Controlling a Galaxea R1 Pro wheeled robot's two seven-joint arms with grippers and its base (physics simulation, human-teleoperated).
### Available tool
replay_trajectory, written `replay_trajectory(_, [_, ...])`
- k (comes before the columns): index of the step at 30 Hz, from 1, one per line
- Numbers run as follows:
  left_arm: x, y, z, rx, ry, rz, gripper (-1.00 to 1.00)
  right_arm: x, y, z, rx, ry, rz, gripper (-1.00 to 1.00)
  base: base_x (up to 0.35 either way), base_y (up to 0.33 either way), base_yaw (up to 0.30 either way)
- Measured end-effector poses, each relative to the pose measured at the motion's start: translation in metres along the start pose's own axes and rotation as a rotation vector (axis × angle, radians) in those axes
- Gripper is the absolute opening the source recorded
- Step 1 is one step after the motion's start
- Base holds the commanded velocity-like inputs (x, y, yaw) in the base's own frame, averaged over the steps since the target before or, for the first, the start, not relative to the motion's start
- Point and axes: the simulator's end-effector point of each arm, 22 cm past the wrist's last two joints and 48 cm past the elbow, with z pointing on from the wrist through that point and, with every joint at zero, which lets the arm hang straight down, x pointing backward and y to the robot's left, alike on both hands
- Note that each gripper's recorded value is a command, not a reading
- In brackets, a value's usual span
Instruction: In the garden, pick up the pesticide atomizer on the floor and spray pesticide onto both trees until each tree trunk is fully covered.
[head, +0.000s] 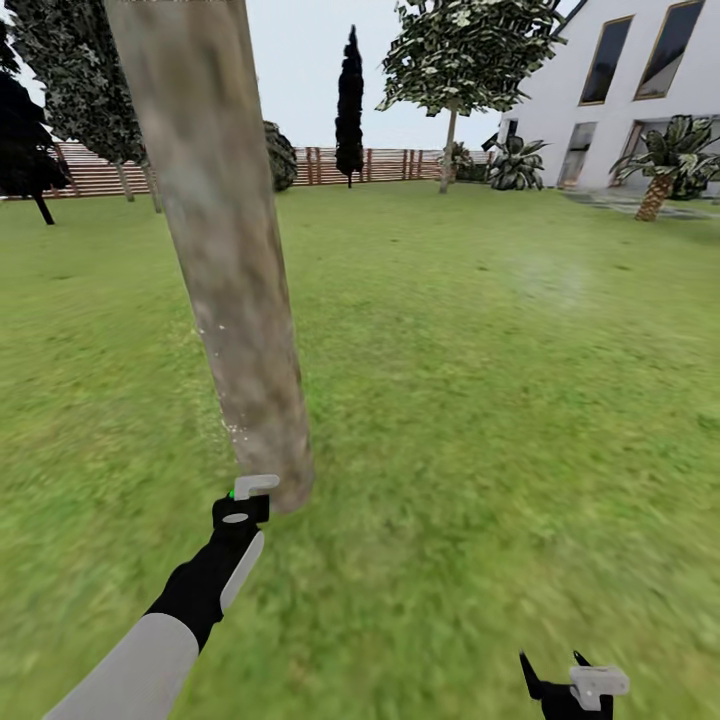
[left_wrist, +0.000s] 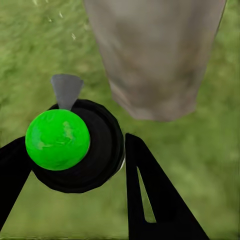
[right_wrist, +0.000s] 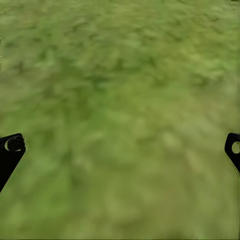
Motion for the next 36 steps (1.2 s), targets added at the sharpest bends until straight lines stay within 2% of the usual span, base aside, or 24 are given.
replay_trajectory(7, [-0.0001, -0.0004, -0.0001, 0.001, 0.000, 0.000, -1.00, 0.0002, 0.0000, 0.0000, 0.000, 0.001, 0.000, 1.00, 0.000, -0.274, 0.272])
replay_trajectory(15, [0.0000, 0.0000, 0.0000, 0.000, 0.000, 0.000, -1.00, 0.0001, 0.0000, 0.0000, 0.000, 0.001, 0.000, 1.00, 0.000, -0.274, 0.043])
replay_trajectory(28, [0.0003, -0.0006, -0.0003, 0.000, 0.002, 0.002, -1.00, 0.0001, 0.0000, 0.0000, 0.000, 0.001, 0.000, 1.00, 0.000, -0.274, 0.271])
replay_trajectory(35, [0.0033, -0.0008, 0.0003, -0.003, 0.007, -0.003, -1.00, -0.0002, -0.0015, -0.0001, 0.002, 0.000, -0.001, 1.00, 0.000, -0.060, 0.091])
replay_trajectory(36, [0.0002, -0.0096, -0.0019, 0.010, 0.004, -0.008, -1.00, -0.0002, -0.0014, -0.0001, 0.002, 0.000, -0.001, 1.00, 0.000, -0.001, 0.002])
